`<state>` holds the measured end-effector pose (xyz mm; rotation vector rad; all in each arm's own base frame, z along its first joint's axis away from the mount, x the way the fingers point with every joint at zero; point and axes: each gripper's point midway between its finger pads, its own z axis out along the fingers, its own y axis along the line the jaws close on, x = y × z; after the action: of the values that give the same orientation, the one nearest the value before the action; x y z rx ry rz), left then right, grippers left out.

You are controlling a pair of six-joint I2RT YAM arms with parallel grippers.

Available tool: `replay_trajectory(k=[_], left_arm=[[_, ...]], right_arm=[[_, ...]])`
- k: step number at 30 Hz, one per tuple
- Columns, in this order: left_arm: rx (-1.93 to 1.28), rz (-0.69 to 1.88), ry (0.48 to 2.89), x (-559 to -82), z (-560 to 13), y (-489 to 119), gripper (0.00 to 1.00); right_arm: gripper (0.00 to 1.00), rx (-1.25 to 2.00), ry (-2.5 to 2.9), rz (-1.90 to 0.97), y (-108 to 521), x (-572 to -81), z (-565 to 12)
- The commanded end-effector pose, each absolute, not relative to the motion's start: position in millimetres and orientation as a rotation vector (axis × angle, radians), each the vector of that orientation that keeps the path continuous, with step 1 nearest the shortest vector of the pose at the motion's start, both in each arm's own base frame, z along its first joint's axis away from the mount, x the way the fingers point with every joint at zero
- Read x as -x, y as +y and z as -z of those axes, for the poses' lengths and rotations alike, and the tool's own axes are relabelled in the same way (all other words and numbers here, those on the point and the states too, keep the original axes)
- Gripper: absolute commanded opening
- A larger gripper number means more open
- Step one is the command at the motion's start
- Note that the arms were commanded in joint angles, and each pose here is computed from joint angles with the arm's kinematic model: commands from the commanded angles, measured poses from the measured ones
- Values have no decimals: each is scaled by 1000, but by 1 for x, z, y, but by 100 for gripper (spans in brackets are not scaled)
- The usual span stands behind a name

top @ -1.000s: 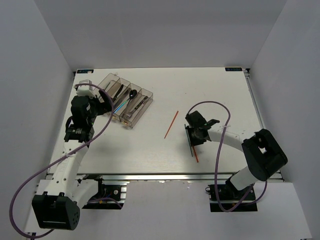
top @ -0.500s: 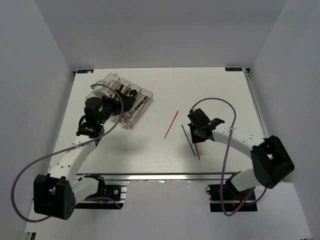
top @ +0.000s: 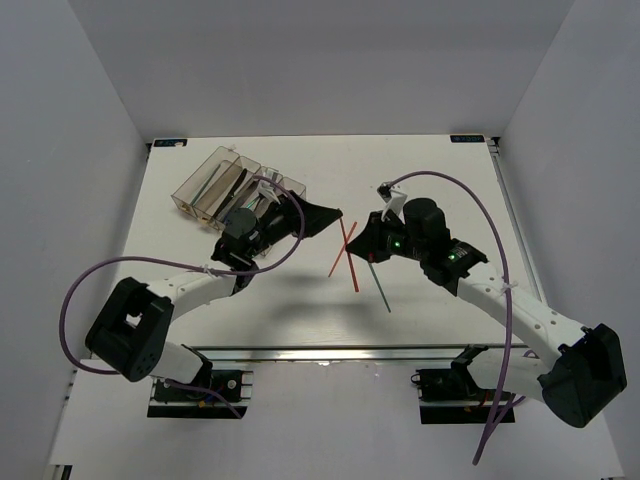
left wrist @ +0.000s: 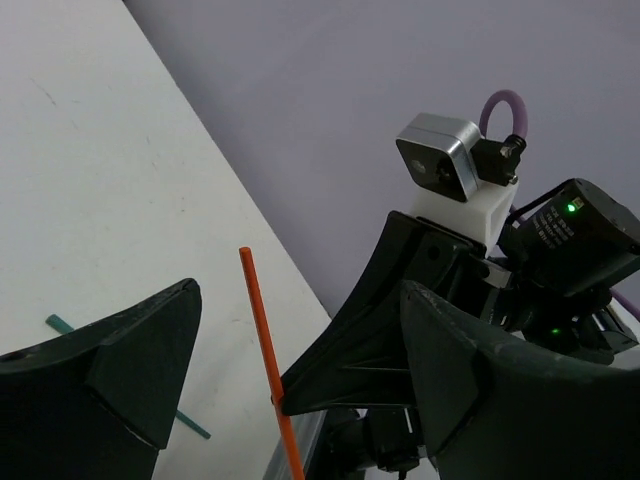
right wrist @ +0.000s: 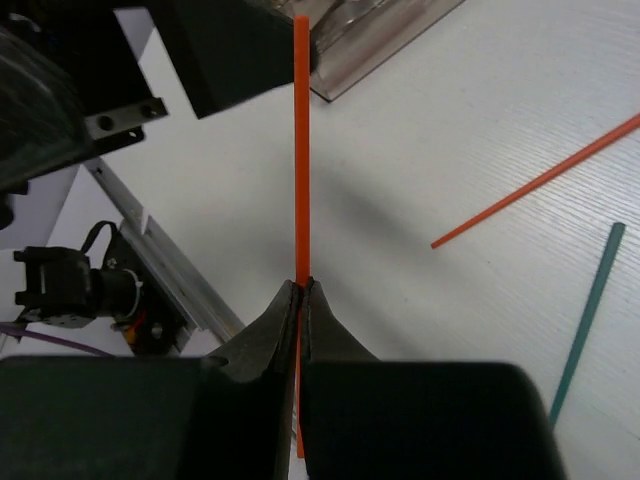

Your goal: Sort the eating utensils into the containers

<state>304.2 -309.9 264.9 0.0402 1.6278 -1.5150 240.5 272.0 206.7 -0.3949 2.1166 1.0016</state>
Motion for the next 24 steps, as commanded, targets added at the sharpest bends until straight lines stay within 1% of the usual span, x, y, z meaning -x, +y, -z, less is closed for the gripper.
replay_trajectory(k=[1, 3, 7, 9, 10, 11, 12, 14, 15, 17, 18, 19, 20, 21, 22, 23, 24], left_arm=[[-95, 1609, 1522, -292, -294, -317, 88], [-91, 1580, 1547, -294, -287, -317, 88], [-106, 1587, 1559, -295, -287, -325, 81], [-114, 1590, 1584, -297, -281, -331, 70], [-119, 1595, 1586, -297, -281, -334, 63], [-119, 1598, 1585, -301, -281, -336, 22], [-124, 1600, 1591, -302, -281, -339, 1], [-138, 1584, 1615, -309, -283, -344, 0], [-152, 1574, 1625, -310, -282, -346, 0], [-194, 1545, 1626, -312, -286, -348, 0], [-219, 1517, 1623, -314, -290, -348, 0], [-236, 1469, 1631, -318, -291, -347, 0], [-241, 1377, 1755, -324, -268, -344, 0], [-342, 1239, 1706, -337, -286, -342, 0], [-335, 1122, 1719, -352, -289, -334, 0], [-356, 1017, 1814, -356, -273, -327, 0], [-387, 868, 1754, -379, -300, -316, 0]], right_arm=[[0, 433, 1987, -1165, 290, -234, -248], [0, 444, 1985, -1176, 292, -233, -250], [0, 459, 1980, -1201, 296, -233, -252], [0, 472, 1962, -1231, 300, -231, -256], [0, 478, 1953, -1244, 302, -230, -258], [0, 480, 1953, -1247, 302, -231, -258], [0, 485, 1950, -1244, 302, -230, -258], [0, 479, 1933, -1235, 300, -231, -260], [9, 454, 1925, -1216, 296, -233, -259], [44, 430, 1912, -1188, 291, -235, -262], [82, 393, 1901, -1153, 285, -240, -265], [89, 370, 1905, -1131, 280, -243, -265], [89, 349, 1925, -1105, 274, -244, -263], [89, 301, 1920, -1057, 262, -249, -265], [89, 277, 1934, -1018, 254, -251, -261], [89, 266, 1934, -990, 247, -250, -261], [89, 233, 1948, -937, 233, -250, -256]])
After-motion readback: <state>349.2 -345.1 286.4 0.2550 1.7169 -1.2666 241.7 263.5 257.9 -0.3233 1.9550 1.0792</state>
